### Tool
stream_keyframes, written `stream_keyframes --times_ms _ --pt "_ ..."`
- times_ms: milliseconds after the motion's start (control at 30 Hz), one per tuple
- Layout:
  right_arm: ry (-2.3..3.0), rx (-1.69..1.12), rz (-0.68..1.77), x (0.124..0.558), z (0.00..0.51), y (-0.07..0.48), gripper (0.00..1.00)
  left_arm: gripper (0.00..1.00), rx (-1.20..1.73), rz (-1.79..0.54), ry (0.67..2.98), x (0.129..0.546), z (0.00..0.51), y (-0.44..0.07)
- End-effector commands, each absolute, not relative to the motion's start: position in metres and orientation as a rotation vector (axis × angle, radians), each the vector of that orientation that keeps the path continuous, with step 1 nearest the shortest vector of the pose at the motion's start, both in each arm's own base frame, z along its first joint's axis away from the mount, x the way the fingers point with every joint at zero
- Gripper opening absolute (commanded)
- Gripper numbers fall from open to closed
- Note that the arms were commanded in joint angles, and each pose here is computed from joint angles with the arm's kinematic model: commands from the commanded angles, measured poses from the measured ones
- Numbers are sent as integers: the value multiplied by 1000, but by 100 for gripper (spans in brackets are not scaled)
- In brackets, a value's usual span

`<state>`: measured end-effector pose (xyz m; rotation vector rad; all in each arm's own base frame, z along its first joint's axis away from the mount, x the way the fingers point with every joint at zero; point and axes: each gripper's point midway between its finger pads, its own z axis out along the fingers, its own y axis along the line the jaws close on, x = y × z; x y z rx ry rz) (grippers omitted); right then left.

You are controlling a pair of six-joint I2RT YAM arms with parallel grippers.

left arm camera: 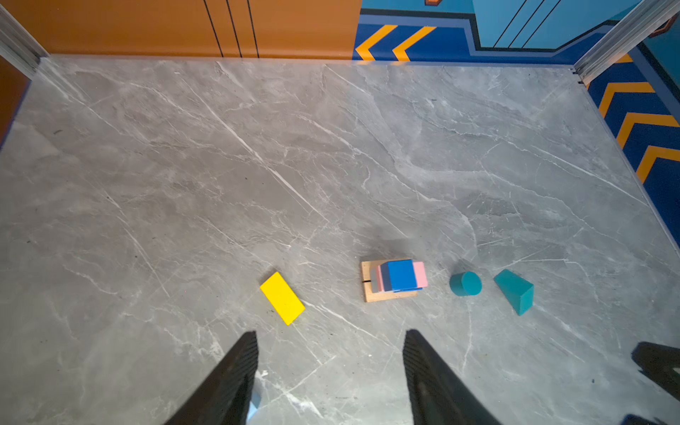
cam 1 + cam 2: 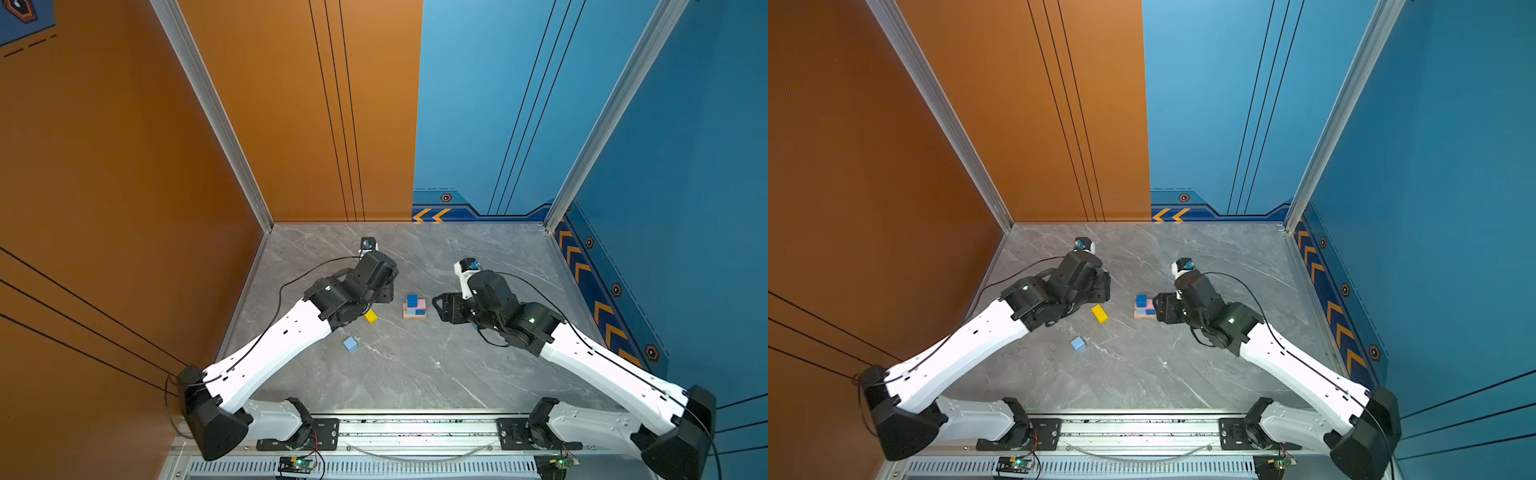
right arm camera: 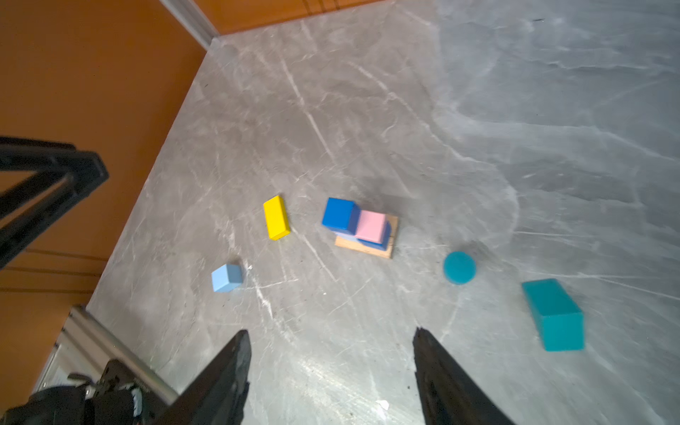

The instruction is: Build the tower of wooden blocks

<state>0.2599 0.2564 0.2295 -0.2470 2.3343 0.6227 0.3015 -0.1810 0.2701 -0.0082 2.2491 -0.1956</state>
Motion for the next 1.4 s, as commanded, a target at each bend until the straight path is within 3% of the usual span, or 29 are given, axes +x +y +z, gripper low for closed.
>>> stream_keyframes --times_ms 0,267,567,967,1367 --pt "2406 -388 496 254 213 279 71 68 -26 -226 2139 302 283 -159" --pt "2513 -719 491 236 180 380 75 71 -247 -158 2065 275 257 -70" --pt "2609 -960 497 212 133 459 78 71 -410 -26 1941 245 250 -14" --pt "2689 -1078 408 214 73 485 81 72 -567 76 1793 216 260 28" --pt "2704 -1060 374 234 49 494 70 73 -515 32 1834 223 256 15"
